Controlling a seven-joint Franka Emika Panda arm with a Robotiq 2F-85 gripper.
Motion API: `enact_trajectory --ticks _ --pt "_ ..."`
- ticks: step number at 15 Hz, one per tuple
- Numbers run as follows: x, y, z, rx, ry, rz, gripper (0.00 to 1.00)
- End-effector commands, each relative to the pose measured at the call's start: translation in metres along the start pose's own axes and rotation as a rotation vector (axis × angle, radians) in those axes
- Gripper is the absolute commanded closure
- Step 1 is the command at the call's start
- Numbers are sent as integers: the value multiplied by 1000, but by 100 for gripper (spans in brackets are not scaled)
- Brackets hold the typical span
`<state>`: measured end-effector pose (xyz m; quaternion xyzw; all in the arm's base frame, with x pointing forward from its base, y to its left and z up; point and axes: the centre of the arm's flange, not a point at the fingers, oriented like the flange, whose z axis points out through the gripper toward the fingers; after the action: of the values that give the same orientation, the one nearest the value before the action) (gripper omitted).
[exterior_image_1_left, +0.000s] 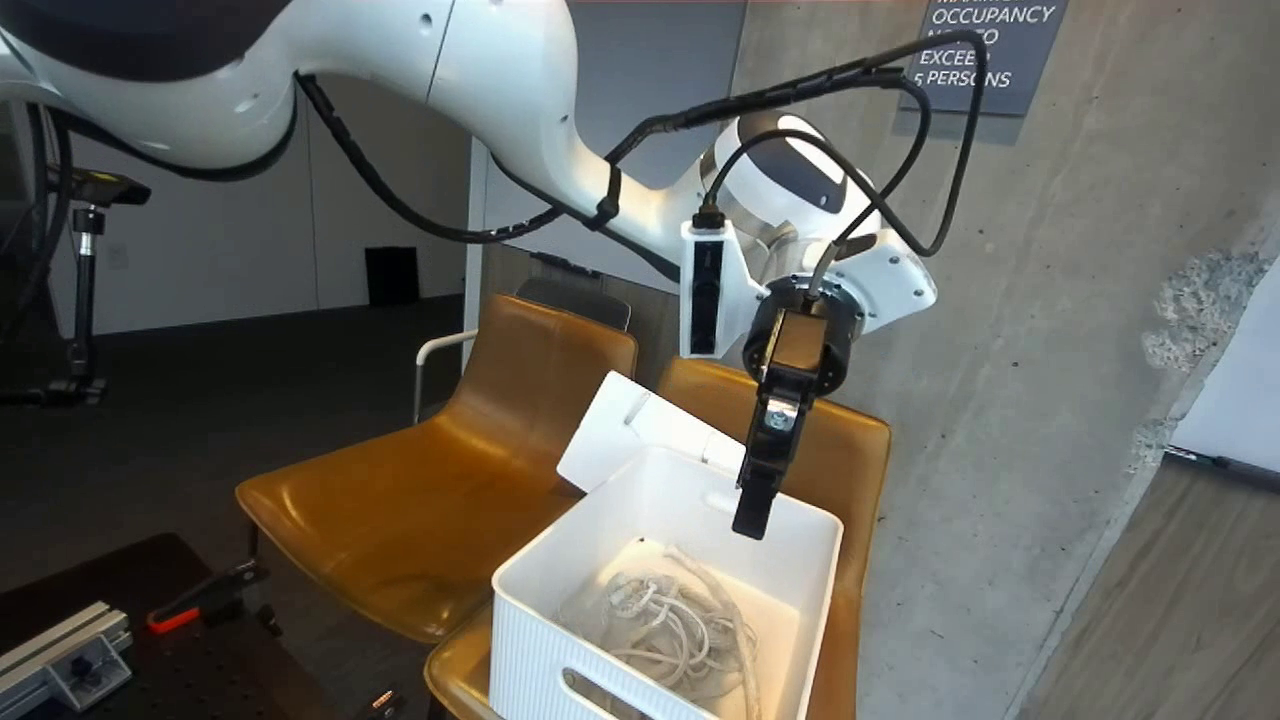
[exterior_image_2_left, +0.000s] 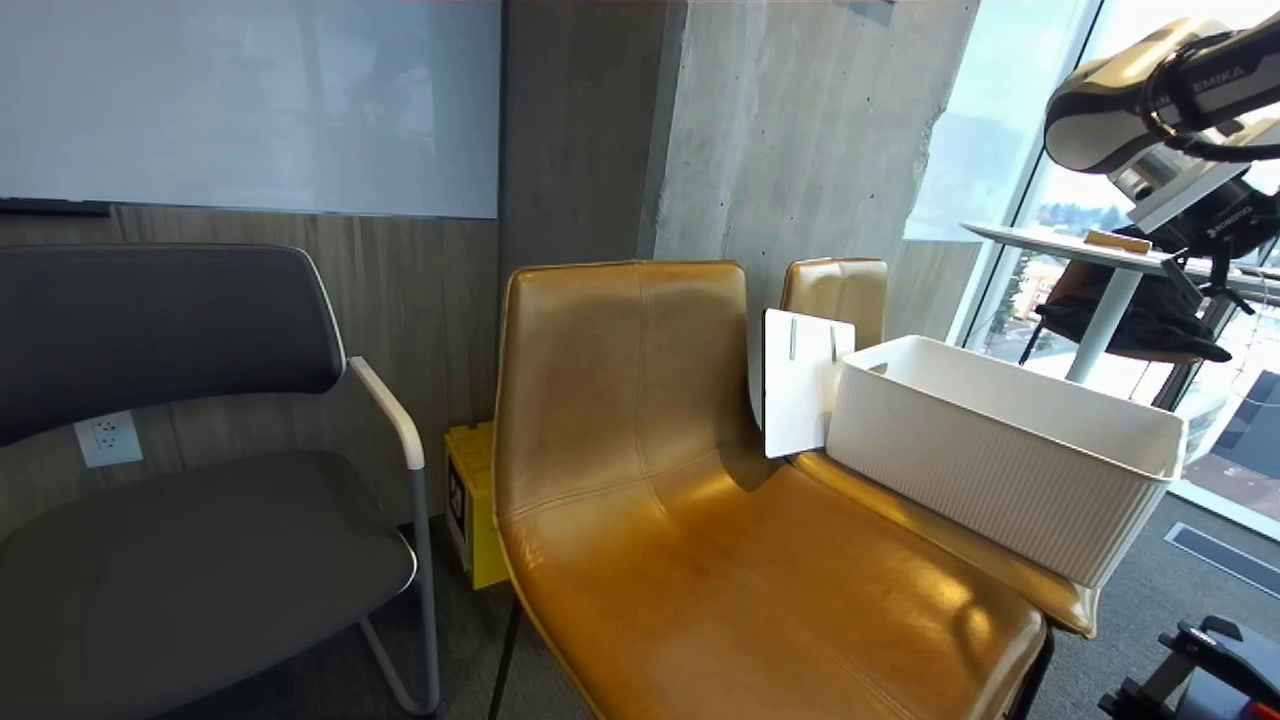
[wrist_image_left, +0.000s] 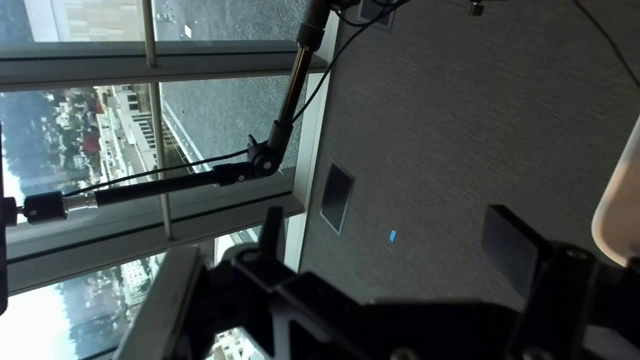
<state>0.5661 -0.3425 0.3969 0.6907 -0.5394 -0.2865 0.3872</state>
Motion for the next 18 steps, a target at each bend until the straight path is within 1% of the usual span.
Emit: enact_trajectory --ticks 1,3,6,8,9,11,12,14,16,18 --pt "-29 2 -45 179 83 39 0" --pt "-47 -18 -65 299 80 30 0" --pt "-65 -57 -82 471 46 -6 0" --pt "-65 -76 -89 584 50 -25 0" --pt "-58 -83 -89 639 49 -28 0" --pt "-49 -95 -84 722 38 -25 0" --pt "-46 -100 -79 750 25 -22 0" --pt "-41 -113 -58 773 -8 -18 0" --pt "-40 -130 -33 765 -41 -25 0" --pt "-44 -149 -14 733 -68 -34 0"
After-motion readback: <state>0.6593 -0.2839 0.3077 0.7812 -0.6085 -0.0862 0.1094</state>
